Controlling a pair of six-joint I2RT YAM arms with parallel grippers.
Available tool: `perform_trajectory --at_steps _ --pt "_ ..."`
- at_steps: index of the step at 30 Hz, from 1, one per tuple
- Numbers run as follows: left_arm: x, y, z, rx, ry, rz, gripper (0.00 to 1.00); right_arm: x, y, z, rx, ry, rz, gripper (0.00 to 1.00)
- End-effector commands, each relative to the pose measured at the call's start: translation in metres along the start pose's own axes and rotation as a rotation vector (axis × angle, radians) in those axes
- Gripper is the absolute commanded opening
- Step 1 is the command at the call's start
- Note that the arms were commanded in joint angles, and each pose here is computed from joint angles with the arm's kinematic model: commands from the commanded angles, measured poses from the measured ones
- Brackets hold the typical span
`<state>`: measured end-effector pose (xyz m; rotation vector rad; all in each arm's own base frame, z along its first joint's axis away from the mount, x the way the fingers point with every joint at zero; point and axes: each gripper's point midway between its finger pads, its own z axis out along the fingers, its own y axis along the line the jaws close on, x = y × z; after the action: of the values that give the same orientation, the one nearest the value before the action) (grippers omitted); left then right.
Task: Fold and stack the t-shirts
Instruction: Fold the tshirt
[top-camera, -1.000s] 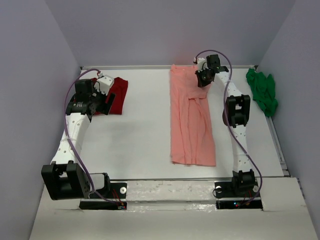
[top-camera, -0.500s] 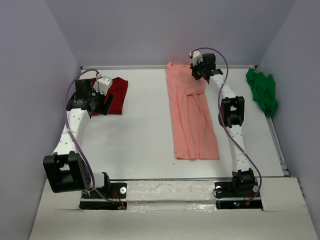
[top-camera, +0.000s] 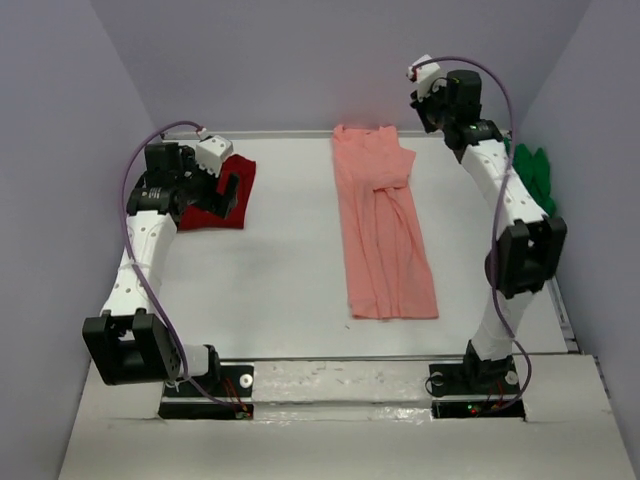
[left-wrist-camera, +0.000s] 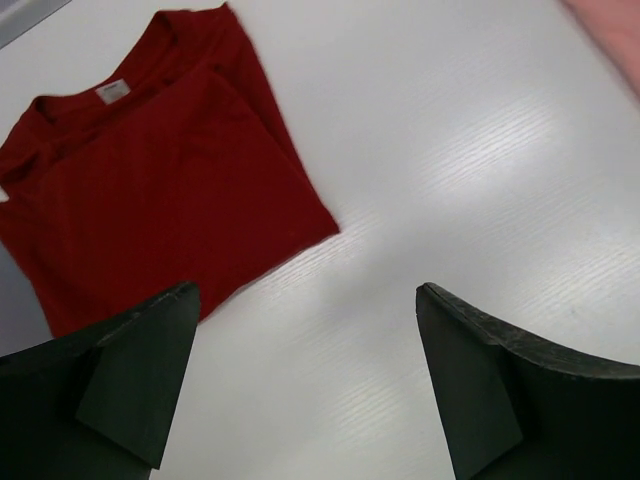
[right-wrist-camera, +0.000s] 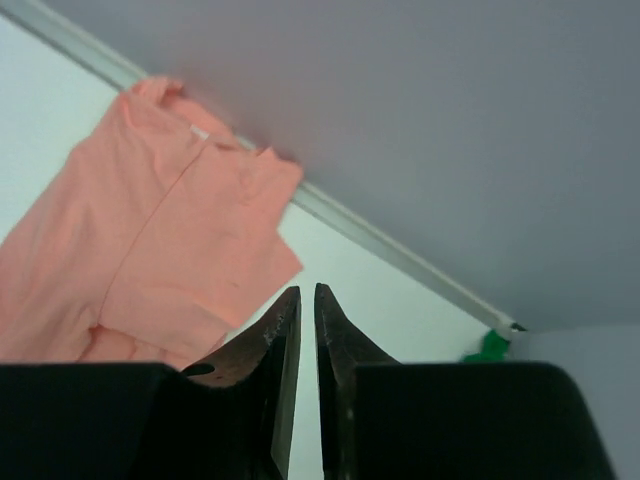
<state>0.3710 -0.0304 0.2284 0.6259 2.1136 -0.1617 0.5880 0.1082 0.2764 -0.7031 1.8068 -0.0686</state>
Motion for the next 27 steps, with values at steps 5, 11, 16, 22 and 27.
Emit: perform_trajectory --at_steps 5,11,16,22,27 --pt "-0.031 -0.095 -0.003 0.323 -0.117 0.11 0.99 0.017 0.008 -0.131 0.057 0.14 0.041 0.0" --pt "-0.037 -0.149 0.017 0.484 -0.095 0.179 0.95 0.089 0.079 -0.172 -0.134 0.295 0.168 0.0" --pt "-0.038 -0.195 0.055 0.608 0.016 0.231 0.53 0.127 0.138 -0.177 -0.39 0.432 0.268 0.0" --pt "-0.063 -0.235 0.104 0.668 0.017 0.326 0.19 0.164 0.173 -0.181 -0.531 0.571 0.337 0.0" --pt "-0.079 -0.248 0.165 0.608 -0.025 0.356 0.05 0.176 0.191 -0.198 -0.594 0.588 0.357 0.0"
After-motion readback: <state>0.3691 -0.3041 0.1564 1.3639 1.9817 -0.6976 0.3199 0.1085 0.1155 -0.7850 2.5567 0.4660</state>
